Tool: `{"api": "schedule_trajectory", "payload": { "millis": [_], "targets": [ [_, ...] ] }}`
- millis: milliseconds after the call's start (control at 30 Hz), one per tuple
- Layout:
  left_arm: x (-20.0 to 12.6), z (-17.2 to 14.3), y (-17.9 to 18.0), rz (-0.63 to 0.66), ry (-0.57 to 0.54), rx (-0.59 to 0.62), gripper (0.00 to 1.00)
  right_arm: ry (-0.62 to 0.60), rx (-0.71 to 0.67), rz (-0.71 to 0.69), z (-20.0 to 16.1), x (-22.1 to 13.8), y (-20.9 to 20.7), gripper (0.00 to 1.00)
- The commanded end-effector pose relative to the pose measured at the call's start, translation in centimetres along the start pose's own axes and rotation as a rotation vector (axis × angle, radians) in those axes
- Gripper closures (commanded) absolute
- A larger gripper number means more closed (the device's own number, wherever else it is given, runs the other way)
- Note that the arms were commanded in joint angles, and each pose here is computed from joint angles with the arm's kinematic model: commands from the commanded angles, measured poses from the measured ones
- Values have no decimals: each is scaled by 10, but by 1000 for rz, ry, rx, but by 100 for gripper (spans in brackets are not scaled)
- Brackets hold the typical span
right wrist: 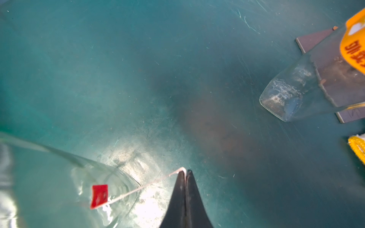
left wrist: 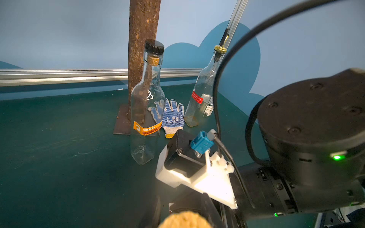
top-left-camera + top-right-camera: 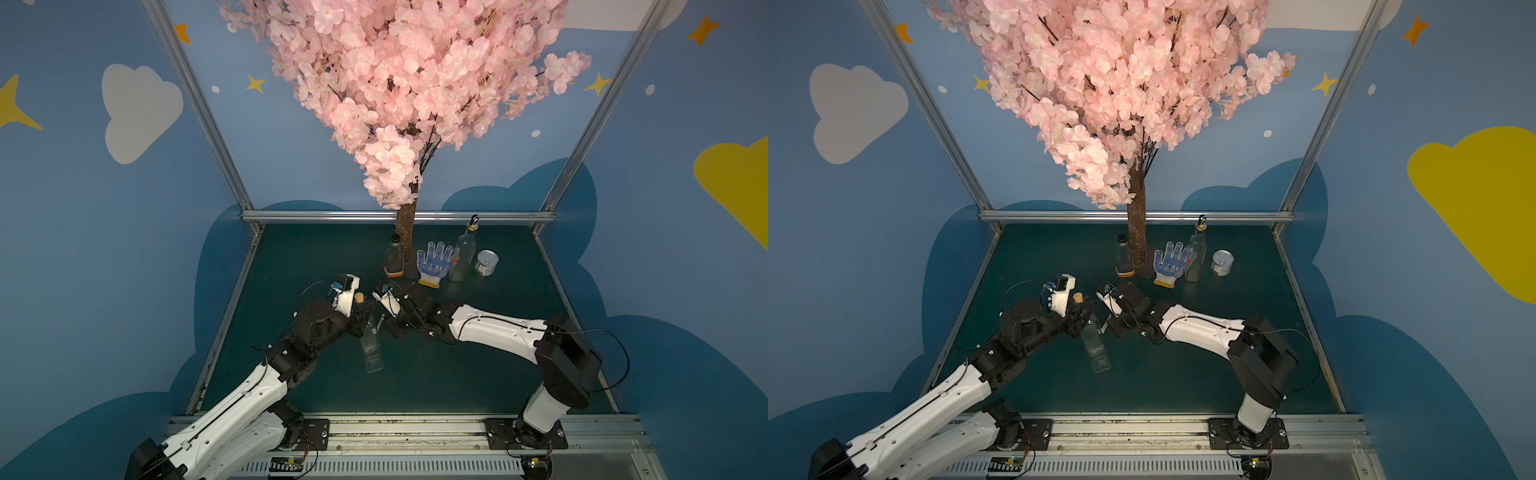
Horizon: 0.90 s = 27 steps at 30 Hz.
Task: Remove the label from the bottle
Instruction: Tear open the label from the bottle.
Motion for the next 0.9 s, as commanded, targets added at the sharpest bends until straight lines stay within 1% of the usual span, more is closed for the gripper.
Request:
{"api": "schedule_trajectory", "payload": {
  "millis": [0,867],
  "targets": [
    [2,-10,-3,-46,59,-24,98,-3,0,-40,5,2,-8,100],
    [2,-13,-7,-67,64,-13,98,-4,3,-47,7,9,-11,100]
  ]
}}
Point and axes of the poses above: each gripper's point midway between its finger pads, its own x axis out along the fingers, its own y axis along the line the jaws close on, z = x × y, the point moved 10 cm from there along -x, back along the fingers, and after that the axes turned 9 degrees about -x, right-handed, at the moved point
